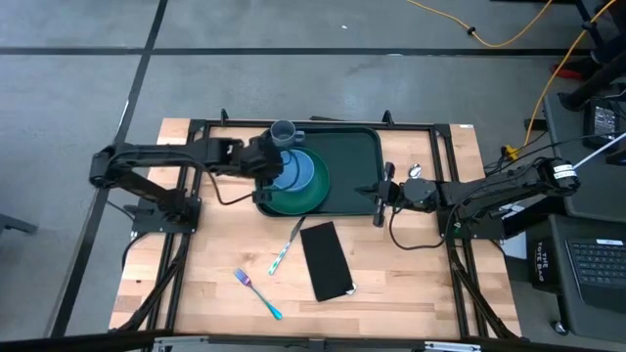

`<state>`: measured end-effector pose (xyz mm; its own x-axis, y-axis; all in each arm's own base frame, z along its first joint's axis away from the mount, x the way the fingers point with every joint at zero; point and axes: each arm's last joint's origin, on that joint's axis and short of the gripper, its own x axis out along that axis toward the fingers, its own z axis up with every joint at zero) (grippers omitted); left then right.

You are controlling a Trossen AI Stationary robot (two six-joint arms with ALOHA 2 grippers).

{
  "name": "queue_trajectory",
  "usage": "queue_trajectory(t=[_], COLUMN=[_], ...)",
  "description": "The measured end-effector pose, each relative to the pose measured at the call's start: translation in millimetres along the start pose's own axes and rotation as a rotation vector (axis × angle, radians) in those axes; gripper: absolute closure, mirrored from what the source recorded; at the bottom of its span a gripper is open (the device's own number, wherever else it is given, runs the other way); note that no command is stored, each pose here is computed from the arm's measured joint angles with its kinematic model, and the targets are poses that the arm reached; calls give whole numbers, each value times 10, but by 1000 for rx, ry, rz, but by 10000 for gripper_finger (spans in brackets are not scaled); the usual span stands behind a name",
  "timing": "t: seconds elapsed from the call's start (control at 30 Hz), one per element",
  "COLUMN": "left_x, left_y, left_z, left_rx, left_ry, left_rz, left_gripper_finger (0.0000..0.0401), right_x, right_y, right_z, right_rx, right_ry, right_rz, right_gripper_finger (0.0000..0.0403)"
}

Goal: Set up tray
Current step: Put the napkin on the tray

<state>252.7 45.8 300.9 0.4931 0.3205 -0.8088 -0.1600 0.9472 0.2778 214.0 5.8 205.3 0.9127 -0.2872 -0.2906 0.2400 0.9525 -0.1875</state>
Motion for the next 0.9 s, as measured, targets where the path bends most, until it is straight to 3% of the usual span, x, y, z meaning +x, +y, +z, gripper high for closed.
queue_trajectory(t=[0.3, 0.6, 0.9], left_x=[280, 66, -50], left_y=[-233, -289, -408], left_z=[-607, -932, -1119], left_rx=[-23, -71, 37], left_ry=[-272, -491, -803], left_rz=[-10, -92, -86], left_gripper_finger=[299, 299, 299], right_x=[0, 0, 0], right_y=[1, 0, 0], right_z=[-8, 0, 0], right_rx=[33, 25, 20], right_ry=[7, 0, 0], right_rz=[0, -1, -1], right_gripper_finger=[395, 395, 395])
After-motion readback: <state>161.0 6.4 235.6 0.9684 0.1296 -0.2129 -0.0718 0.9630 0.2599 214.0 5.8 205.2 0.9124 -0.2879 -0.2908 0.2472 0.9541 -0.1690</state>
